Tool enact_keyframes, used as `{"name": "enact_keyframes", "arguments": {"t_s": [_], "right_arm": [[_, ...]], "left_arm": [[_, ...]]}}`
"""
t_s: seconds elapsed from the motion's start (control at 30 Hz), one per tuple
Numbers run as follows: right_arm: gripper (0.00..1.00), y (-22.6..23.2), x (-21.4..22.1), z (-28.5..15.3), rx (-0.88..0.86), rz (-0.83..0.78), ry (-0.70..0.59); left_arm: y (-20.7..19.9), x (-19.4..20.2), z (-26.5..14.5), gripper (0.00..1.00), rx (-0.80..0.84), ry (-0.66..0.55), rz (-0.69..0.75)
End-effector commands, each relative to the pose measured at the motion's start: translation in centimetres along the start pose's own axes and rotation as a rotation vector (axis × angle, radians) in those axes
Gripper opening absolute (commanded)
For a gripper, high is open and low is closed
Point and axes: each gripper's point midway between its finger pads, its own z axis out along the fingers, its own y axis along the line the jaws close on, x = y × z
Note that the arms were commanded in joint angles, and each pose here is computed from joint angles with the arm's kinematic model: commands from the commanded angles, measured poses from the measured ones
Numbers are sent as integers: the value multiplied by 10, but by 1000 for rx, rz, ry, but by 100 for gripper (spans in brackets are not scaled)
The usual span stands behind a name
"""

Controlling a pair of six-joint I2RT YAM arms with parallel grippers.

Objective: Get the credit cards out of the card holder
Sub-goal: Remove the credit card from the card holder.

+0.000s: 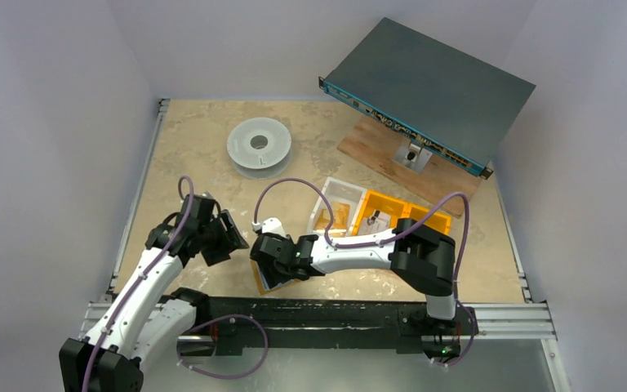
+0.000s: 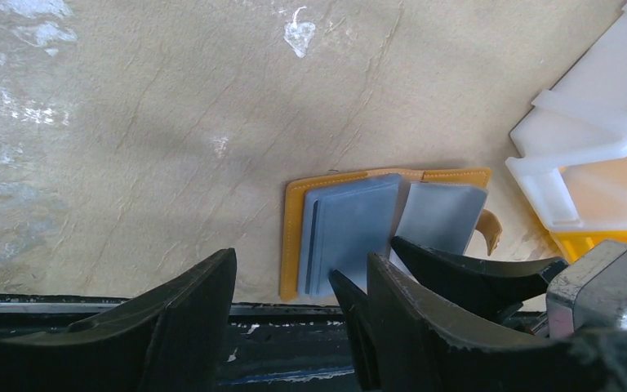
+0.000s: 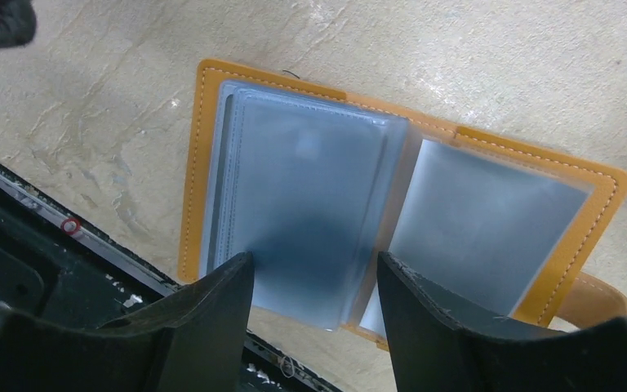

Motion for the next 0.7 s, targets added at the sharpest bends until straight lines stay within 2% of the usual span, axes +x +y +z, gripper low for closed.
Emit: {"name": "enact_keyframes", "arguments": {"t_s": [0.0, 0.13, 0.33, 0.53, 0.67], "right_arm": [[56, 5, -13, -2, 5, 2, -35], [56, 6, -7, 2, -1, 19, -16], [40, 9, 13, 12, -44, 58, 41], [22, 5, 21, 14, -115, 171, 63], [15, 3, 25, 13, -190, 251, 75]], "left_arm": [[-2, 3, 2, 60, 28, 13, 8], [-6, 5, 4, 59, 53, 29, 19], [-14, 15, 12, 58, 114, 86, 36], [-22, 22, 15, 54, 159, 130, 59], [-25, 29, 18, 49, 172, 151, 83]]}}
